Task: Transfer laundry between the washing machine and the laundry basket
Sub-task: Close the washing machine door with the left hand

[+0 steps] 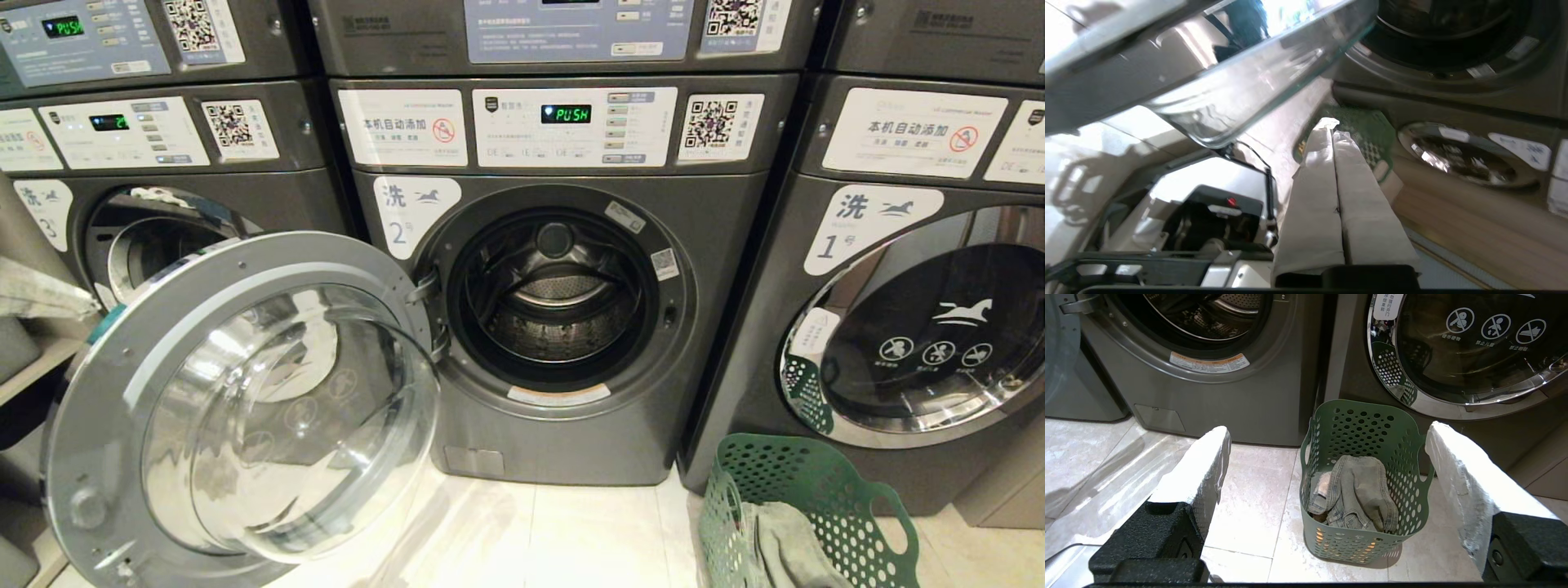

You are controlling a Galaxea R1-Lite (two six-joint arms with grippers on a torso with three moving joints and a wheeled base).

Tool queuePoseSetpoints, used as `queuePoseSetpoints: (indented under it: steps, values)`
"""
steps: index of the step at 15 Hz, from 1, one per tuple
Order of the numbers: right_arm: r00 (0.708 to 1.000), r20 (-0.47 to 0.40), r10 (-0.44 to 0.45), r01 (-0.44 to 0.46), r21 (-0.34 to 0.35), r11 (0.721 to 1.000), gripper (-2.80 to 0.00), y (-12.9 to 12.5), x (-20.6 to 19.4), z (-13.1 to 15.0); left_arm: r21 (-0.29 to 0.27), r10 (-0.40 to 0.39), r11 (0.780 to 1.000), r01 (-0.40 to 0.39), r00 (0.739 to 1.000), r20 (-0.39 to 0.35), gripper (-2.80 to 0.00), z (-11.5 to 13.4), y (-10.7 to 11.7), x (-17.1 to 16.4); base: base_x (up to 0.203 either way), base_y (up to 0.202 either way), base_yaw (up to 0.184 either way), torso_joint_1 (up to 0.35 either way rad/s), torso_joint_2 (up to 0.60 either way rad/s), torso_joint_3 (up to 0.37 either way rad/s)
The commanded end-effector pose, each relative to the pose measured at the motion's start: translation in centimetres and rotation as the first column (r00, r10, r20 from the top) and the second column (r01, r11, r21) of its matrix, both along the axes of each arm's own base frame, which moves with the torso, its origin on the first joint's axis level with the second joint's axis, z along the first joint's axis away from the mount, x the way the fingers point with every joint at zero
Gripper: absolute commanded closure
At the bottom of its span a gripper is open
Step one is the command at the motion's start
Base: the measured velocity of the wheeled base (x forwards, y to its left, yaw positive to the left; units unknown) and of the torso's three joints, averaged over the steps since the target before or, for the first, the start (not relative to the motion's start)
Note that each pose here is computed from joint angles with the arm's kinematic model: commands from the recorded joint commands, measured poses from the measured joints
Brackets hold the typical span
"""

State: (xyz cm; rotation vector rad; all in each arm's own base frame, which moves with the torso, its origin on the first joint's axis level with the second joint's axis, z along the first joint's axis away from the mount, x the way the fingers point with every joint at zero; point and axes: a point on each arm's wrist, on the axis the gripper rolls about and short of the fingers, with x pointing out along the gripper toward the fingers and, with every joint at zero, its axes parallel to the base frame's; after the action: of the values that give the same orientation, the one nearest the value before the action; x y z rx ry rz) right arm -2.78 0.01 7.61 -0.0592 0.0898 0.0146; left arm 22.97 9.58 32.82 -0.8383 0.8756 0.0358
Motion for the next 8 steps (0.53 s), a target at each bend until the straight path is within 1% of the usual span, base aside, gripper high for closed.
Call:
queuePoseSetpoints:
  steps: [1, 2, 3, 4, 5, 6, 7, 8]
  values:
    - [1.0, 0.007, 0.002, -0.002, -0.002, 1.0, -2.8, 0.0, 0.1, 0.0, 0.085, 0.067, 0.994, -0.068, 0.998, 0.016, 0.0, 0.0, 0.6, 0.6, 0.0, 0.0, 0.0, 0.0, 0.0, 0.0]
    - [1.0, 0.006, 0.002, -0.002, -0.001, 1.0, -2.8, 0.0, 0.1, 0.0, 0.118, 0.089, 0.988, -0.095, 0.995, 0.051, 0.0, -0.1, 1.2, 1.6, 0.0, 0.0, 0.0, 0.0, 0.0, 0.0]
    - [1.0, 0.007, 0.001, -0.001, 0.0, 1.0, -2.8, 0.0, 0.1, 0.0, 0.152, 0.105, 0.981, -0.122, 0.988, 0.112, 0.0, 0.0, 1.8, 2.8, 0.0, 0.0, 0.0, 0.0, 0.0, 0.0]
    - [1.0, 0.014, -0.001, 0.001, 0.0, 1.0, -2.8, 0.0, 0.1, 0.0, 0.195, 0.127, 0.967, -0.165, 0.973, 0.19, 0.0, 0.2, 2.5, 4.1, 0.0, 0.0, 0.0, 0.0, 0.0, 0.0]
    - [1.0, 0.026, -0.006, 0.006, -0.002, 1.0, -2.8, 0.0, 0.2, 0.0, 0.236, 0.154, 0.948, -0.215, 0.956, 0.251, 0.0, 0.1, 3.4, 5.6, 0.0, 0.0, 0.0, 0.0, 0.0, 0.0]
    - [0.999, 0.036, -0.007, 0.007, -0.002, 1.0, -2.8, 0.0, 0.2, 0.0, 0.273, 0.189, 0.924, -0.267, 0.941, 0.279, 0.0, -0.6, 4.3, 7.2, 0.0, 0.0, 0.0, 0.0, 0.0, 0.0]
    - [0.999, 0.047, -0.007, 0.007, -0.002, 1.0, -2.8, 0.0, 0.3, 0.0, 0.302, 0.228, 0.902, -0.309, 0.934, 0.274, 0.0, -1.7, 5.0, 8.5, 0.0, 0.0, 0.0, 0.0, 0.0, 0.0]
    - [0.999, 0.046, -0.007, 0.007, -0.002, 1.0, -2.8, 0.0, 0.3, 0.0, 0.307, 0.236, 0.903, -0.301, 0.944, 0.232, 0.0, -3.0, 5.1, 9.0, 0.0, 0.0, 0.0, 0.0, 0.0, 0.0]
